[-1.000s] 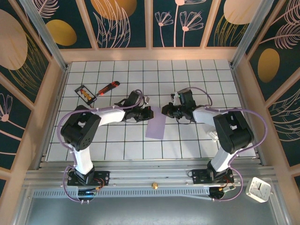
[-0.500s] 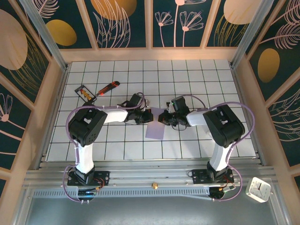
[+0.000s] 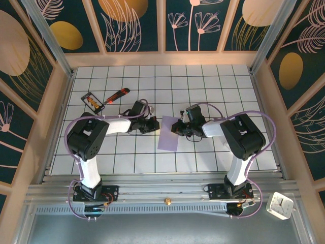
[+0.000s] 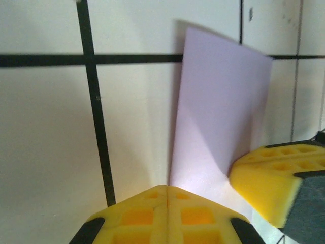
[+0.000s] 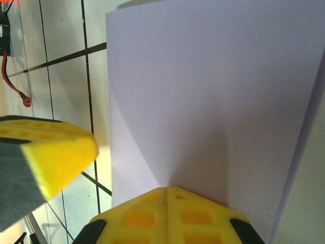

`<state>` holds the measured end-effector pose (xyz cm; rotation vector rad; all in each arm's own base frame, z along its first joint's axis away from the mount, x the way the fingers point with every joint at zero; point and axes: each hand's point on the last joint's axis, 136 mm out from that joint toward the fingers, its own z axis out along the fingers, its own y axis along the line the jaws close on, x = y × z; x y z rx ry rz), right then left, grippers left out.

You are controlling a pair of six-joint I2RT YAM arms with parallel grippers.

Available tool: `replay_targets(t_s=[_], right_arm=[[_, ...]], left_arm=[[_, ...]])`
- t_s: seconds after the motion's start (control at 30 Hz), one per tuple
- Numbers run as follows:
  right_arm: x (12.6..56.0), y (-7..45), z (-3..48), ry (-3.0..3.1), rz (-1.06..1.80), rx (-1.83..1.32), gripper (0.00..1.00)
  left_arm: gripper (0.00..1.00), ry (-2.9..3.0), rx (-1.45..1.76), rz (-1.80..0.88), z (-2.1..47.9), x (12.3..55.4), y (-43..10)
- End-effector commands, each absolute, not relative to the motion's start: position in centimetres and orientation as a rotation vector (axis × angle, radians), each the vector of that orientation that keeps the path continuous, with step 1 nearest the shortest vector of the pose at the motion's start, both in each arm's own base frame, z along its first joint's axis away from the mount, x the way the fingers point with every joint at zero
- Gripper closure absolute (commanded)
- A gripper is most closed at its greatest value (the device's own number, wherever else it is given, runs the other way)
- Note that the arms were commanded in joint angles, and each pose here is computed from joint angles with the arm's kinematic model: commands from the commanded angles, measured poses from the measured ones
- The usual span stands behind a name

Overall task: Fold a paper plane with a square sheet of paper (pick it up from the middle)
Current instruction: First fold in half a square sheet of paper at the center of the table.

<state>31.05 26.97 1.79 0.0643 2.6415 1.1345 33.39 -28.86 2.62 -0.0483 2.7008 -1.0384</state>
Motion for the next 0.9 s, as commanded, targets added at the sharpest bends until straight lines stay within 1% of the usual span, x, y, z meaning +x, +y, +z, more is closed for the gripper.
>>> replay_targets(t_s=[0.0, 0.07, 0.3, 0.5, 0.67, 0.73, 0.87], right_arm=[[28.8, 23.9, -2.5, 2.801, 0.913, 0.132, 1.0], [28.8, 23.9, -2.6, 2.804, 0.912, 0.13, 1.0], [29.1, 23.8, -2.4, 2.806, 0.902, 0.124, 1.0], [29.2, 23.5, -2.4, 2.805, 0.892, 0.132, 1.0], [29.3, 23.1, -2.4, 2.808, 0.881, 0.134, 1.0], [29.4, 22.9, -2.5, 2.81, 0.875, 0.126, 1.0], [29.8, 23.7, -1.3, 2.781, 0.926, 0.041, 1.0]], left_arm=[[0.99, 2.638, -0.019, -1.16, 5.2, 33.5, -30.2], [0.99, 2.622, -0.002, -1.187, 5.9, 34.4, -31.2], [0.97, 2.702, 0.041, -1.159, 3.3, 34.9, -32.1], [1.0, 2.768, 0.033, -1.035, 0.8, 35.1, -30.8], [1.0, 2.763, -0.018, -0.954, 0.6, 35.4, -28.4], [0.97, 2.739, -0.008, -0.95, 1.6, 35.6, -28.2], [0.84, 2.667, 0.011, -1.047, 5.0, 34.7, -28.9]])
